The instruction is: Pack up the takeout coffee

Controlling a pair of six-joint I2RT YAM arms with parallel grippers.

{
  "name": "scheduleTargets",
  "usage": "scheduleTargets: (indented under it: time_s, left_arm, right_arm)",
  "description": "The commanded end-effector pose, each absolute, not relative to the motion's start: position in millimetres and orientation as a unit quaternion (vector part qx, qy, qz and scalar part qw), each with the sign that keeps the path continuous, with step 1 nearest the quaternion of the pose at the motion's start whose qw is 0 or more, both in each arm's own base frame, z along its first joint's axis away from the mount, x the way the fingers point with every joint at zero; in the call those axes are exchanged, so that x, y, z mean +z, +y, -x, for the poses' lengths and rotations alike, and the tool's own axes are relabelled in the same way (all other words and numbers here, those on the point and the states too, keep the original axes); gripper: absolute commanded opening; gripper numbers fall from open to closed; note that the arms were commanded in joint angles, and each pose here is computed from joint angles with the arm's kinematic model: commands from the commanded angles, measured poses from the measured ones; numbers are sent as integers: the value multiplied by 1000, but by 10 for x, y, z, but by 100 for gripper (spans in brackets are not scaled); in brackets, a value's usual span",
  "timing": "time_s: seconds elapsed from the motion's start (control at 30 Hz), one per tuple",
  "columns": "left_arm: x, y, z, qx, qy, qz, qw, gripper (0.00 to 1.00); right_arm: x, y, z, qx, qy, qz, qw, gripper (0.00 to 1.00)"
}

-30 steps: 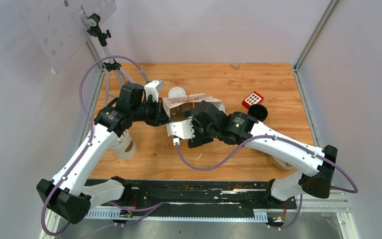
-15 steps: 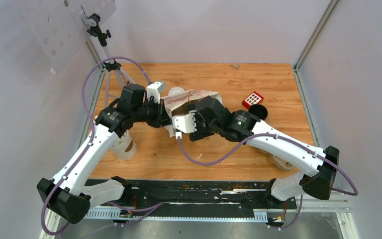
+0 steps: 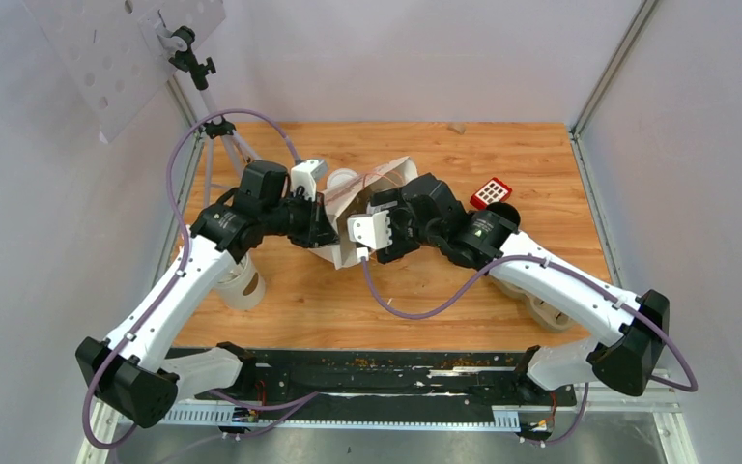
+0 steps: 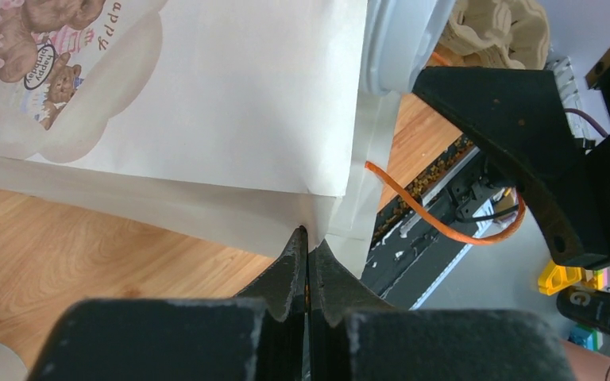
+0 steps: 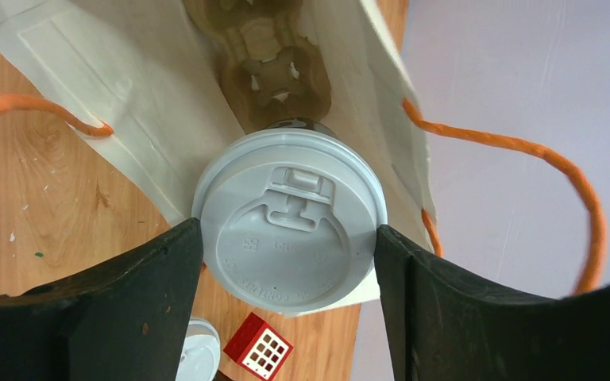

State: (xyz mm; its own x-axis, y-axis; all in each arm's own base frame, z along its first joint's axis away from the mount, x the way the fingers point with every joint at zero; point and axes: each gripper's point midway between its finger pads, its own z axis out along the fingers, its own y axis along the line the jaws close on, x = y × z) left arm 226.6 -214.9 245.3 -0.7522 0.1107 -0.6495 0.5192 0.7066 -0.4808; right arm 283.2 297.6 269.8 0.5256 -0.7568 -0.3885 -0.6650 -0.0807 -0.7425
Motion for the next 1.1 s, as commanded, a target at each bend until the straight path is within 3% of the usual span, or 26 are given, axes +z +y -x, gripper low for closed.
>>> scheduleTargets:
  time_s: [0.0, 0.37, 0.73, 1.07]
  left_arm:
    - [2677, -2269, -2277, -365, 852, -202, 315, 3]
    - [2919, -2567, -2332, -433, 820, -213, 308, 0]
    - [2912, -2665, -2183, -449, 809, -249, 288, 0]
    - [2902, -2757, -2136, -459, 798, -275, 276, 0]
  right_arm:
    - [2827, 3030, -2705, -21, 444, 748, 493, 68]
    - [3133, 2695, -2374, -21, 438, 760, 480, 70]
    - [3238, 2711, -2735, -34, 421, 758, 498, 72]
    - [3100, 2623, -2716, -7, 425, 773, 470, 73]
